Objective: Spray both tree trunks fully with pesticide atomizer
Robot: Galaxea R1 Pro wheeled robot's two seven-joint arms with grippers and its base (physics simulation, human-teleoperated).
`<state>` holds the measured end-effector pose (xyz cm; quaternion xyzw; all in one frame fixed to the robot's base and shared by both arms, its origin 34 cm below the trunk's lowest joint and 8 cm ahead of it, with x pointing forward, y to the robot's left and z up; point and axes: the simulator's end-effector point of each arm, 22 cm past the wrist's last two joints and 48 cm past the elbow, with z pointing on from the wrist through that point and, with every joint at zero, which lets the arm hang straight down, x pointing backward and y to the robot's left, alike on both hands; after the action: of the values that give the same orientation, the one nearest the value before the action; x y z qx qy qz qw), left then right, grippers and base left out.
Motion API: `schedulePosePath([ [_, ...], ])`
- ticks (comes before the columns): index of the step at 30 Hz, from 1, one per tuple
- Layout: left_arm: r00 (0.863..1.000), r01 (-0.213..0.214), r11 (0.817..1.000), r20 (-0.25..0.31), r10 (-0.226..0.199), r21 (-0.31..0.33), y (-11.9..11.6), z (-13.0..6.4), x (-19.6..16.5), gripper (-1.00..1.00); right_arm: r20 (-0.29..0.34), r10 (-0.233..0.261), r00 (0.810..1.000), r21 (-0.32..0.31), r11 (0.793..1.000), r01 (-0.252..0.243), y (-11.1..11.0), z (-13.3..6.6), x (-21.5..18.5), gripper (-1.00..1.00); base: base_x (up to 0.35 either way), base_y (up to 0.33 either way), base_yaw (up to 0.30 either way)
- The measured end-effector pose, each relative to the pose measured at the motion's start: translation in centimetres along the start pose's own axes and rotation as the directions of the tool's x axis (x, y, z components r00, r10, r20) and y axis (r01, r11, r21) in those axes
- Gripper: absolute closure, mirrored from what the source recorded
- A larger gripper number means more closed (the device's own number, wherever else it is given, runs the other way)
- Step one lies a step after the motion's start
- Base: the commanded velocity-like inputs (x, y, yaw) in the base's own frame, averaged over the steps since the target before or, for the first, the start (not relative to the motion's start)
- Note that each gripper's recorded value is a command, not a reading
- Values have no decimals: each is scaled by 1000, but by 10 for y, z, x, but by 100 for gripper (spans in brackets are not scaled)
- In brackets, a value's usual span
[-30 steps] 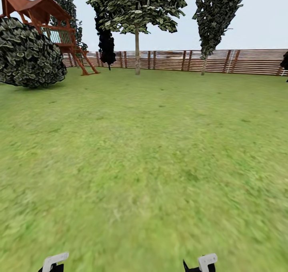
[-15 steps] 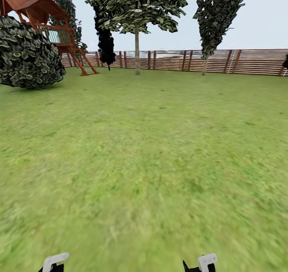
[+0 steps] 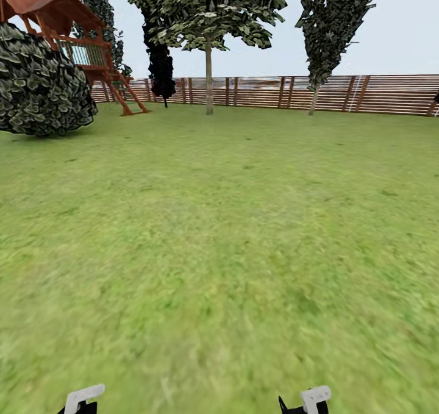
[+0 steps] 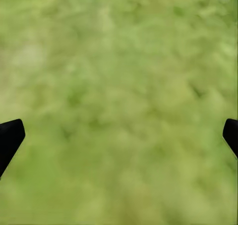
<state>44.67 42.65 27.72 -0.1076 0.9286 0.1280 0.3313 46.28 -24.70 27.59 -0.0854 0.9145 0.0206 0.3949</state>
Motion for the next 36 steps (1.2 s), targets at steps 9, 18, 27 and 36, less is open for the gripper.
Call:
schedulePosePath([
  [9,1000,-1,1000,2,1,-6,4,1,-1,100,-1,0,1000,-1,1000,0,0,0,0,-100,339,0,0],
  [18,1000,-3,1000,1,3,-1,1,0,0,100,-1,0,1000,-2,1000,0,1,0,0,-100,339,0,0],
  [27,1000,-6,1000,1,6,1,0,0,-1,100,-1,0,1000,1,1000,0,0,0,0,-100,339,0,0],
  [36,1000,-5,1000,1,5,2,-1,0,-1,100,-1,-1,1000,1,1000,1,0,0,0,-100,339,0,0],
])
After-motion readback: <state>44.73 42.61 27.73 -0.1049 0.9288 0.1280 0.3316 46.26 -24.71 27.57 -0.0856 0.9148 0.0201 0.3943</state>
